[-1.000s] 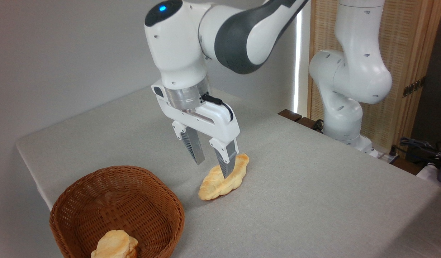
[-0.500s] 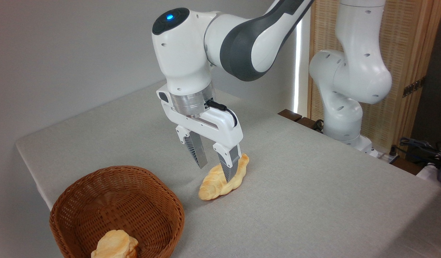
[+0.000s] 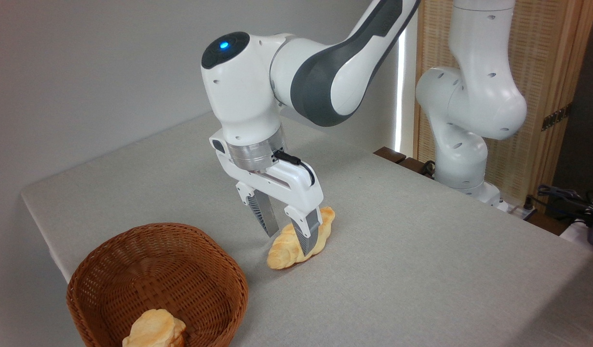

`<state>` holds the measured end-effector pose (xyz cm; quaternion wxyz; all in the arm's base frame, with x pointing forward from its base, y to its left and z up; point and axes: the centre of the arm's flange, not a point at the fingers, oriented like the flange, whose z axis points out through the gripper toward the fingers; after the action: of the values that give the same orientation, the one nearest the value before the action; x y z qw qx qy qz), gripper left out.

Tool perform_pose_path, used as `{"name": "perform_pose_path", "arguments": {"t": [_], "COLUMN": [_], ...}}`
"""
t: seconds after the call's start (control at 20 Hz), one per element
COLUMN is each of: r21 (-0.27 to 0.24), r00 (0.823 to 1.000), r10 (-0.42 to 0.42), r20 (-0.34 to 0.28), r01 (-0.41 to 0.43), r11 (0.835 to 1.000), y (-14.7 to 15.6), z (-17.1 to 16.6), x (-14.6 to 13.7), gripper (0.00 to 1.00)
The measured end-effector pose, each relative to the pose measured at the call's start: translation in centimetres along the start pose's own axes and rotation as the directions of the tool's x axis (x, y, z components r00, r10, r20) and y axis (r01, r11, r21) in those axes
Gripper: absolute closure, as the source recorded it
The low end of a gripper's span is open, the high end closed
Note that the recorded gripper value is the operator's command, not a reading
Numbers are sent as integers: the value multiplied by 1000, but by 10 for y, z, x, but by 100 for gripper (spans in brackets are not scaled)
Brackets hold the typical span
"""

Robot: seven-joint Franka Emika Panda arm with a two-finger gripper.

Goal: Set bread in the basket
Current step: 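Close the gripper on the twisted bread roll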

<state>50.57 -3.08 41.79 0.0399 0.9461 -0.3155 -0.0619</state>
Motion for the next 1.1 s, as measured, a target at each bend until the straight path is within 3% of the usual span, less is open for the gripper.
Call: {"name": "perform_pose_path", "arguments": {"t": [0.2,0.25,0.4,0.5,1.1], "r21": [-5,-5,-5,-6,3], "r00": [1000,1000,1000,1000,1000], "r10": [3,4,24,27,27], "r20": [12,13,16,17,4], "r01": [-3,-4,-24,-26,-27], "r11": [1000,1000,1000,1000,1000], "y": [0,0,1,0,-1], "z": [7,8,9,10,3], "x": [3,3,4,5,7], "gripper": [0,4,46,53,53]}}
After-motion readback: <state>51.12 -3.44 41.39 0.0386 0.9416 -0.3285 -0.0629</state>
